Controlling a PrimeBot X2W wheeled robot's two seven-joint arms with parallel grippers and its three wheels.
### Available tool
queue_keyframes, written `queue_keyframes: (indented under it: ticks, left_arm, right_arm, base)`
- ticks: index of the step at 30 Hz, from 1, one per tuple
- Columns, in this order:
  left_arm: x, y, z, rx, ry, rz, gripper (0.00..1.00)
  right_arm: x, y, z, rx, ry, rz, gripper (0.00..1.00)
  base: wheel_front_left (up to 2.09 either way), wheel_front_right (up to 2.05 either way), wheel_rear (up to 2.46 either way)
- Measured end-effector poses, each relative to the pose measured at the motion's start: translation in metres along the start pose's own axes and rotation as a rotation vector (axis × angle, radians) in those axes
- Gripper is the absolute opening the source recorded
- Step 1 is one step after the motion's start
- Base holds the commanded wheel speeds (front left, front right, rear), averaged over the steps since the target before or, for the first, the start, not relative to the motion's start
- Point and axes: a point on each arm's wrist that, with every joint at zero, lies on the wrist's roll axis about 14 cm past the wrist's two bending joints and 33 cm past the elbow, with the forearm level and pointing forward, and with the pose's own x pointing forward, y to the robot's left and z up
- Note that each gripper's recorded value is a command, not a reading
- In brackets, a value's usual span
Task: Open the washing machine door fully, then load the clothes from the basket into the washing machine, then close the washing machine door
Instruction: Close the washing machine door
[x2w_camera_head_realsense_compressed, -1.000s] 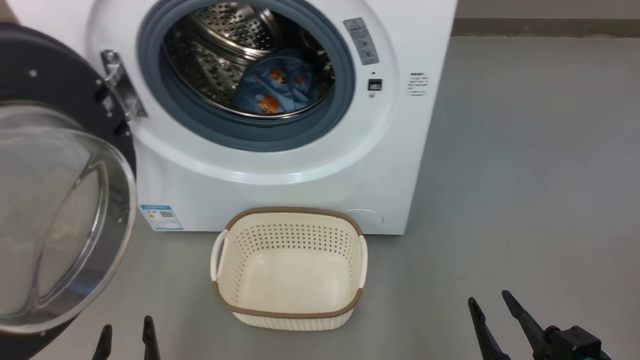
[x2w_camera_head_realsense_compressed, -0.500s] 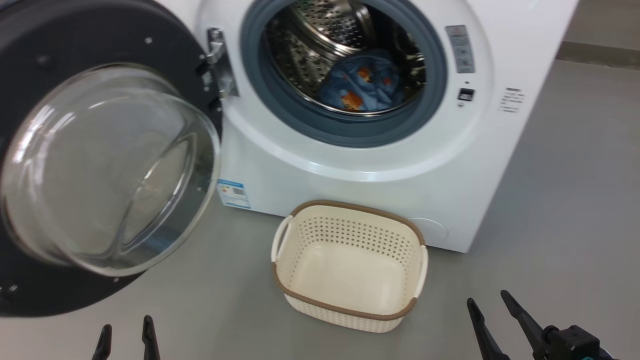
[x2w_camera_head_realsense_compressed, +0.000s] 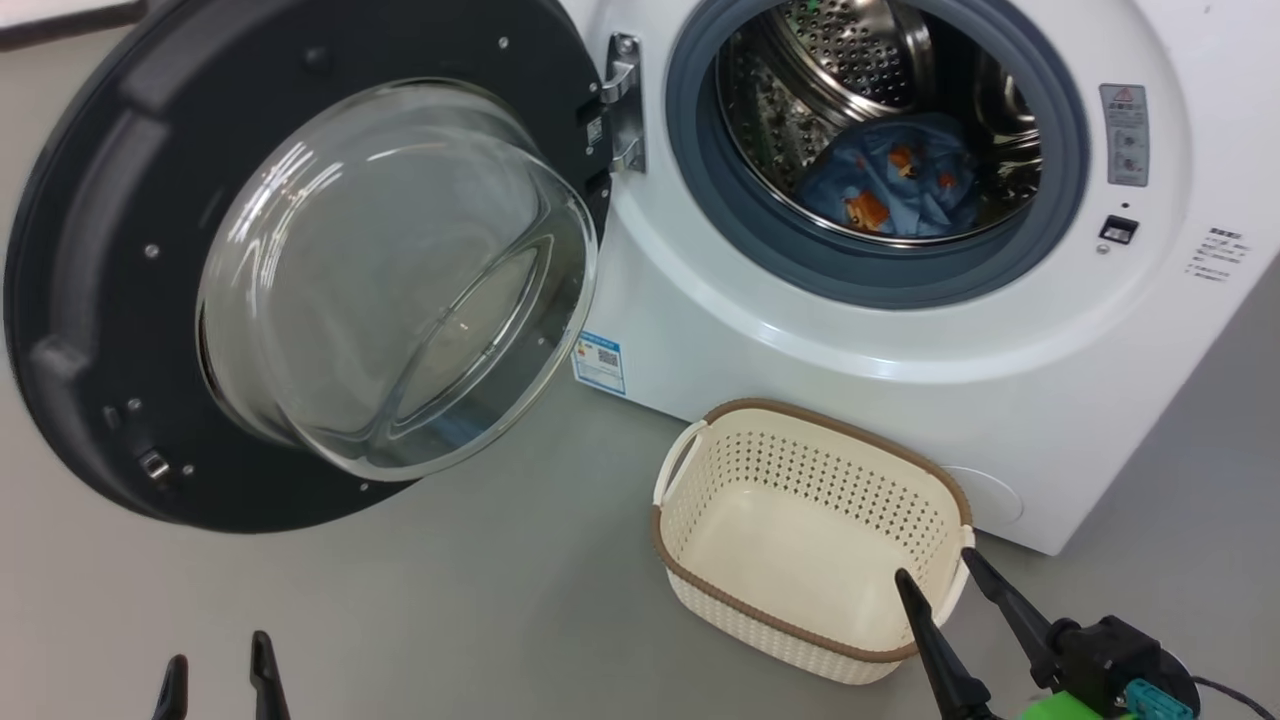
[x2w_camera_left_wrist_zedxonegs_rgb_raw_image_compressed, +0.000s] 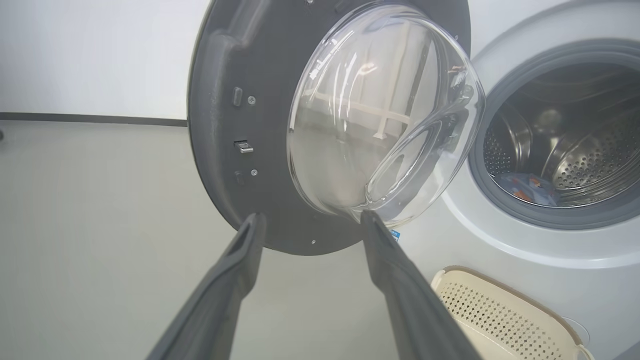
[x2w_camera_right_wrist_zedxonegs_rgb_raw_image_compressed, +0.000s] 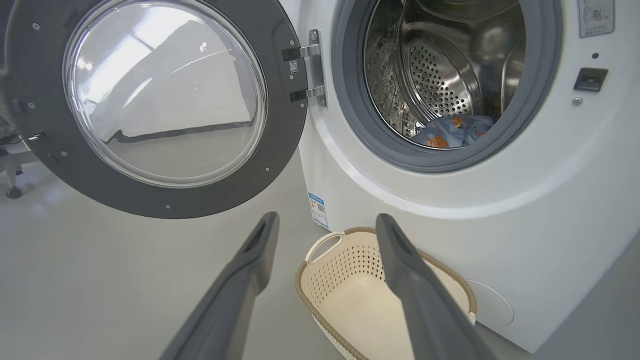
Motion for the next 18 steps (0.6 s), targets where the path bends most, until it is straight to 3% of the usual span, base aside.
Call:
queue_keyframes:
  ticks: [13,14,15,18]
  left_arm:
    - [-0.004,0.022,0.007,0.006,-0.005,0.109,1.00]
    - [-0.004,0.026,0.007,-0.007,-0.004,0.127,0.70]
    - [-0.005,0.031,0.007,-0.038,-0.003,0.147,0.00]
    - [-0.007,0.058,0.008,-0.137,-0.008,0.231,0.00]
  right_arm:
    - [0.027,0.023,-0.010,0.004,0.024,0.116,1.00]
    - [0.028,0.024,-0.010,0.003,0.024,0.120,1.00]
    - [0.028,0.024,-0.010,0.002,0.024,0.123,1.00]
    - [0.027,0.025,-0.011,0.001,0.026,0.126,1.00]
  base:
    - [0.00,0.00,0.00]
    - [0.00,0.00,0.00]
    - [0.00,0.00,0.00]
    - [0.00,0.00,0.00]
